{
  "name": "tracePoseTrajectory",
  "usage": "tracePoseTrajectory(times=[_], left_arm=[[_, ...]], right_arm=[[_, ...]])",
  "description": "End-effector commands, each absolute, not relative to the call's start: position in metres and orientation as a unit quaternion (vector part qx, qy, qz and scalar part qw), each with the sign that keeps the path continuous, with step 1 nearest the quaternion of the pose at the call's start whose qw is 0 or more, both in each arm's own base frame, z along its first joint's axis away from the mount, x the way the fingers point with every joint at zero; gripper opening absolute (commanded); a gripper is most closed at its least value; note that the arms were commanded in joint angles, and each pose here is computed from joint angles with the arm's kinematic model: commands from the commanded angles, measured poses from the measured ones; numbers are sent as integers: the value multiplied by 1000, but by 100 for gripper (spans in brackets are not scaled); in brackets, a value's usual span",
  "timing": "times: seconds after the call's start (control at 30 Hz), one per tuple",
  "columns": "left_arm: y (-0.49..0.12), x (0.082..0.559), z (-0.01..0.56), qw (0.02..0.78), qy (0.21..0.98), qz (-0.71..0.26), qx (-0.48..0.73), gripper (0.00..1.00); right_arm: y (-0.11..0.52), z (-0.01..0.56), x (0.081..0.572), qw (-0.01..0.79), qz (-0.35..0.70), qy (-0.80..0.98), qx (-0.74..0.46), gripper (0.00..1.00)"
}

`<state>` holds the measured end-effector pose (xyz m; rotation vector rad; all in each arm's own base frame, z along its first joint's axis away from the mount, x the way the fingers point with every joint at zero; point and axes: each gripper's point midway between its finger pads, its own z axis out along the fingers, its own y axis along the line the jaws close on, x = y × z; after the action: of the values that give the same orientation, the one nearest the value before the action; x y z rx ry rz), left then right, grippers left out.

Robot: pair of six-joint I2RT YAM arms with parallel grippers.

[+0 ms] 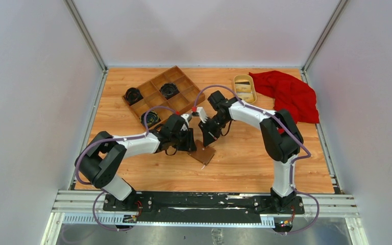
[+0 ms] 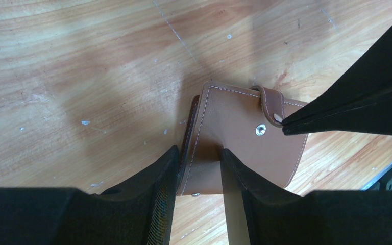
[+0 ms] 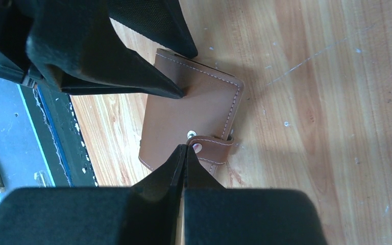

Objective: Put the credit cards into the card holder
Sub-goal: Close the card holder at the center of the board.

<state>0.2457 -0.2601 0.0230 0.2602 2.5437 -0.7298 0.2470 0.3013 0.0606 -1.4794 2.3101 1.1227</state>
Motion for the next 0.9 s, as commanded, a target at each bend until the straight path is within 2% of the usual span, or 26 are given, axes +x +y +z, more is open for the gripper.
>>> tracePoseTrajectory(times=[0.0,0.87], left_arm=[[-237,229,-11,208,950,-214,91,40],[-239,225,-13,203,949,-223,87,39]], right_arm=[[306,54,230,56,385,775,-498,0],[309,38,202,19,369,770,-519,0]])
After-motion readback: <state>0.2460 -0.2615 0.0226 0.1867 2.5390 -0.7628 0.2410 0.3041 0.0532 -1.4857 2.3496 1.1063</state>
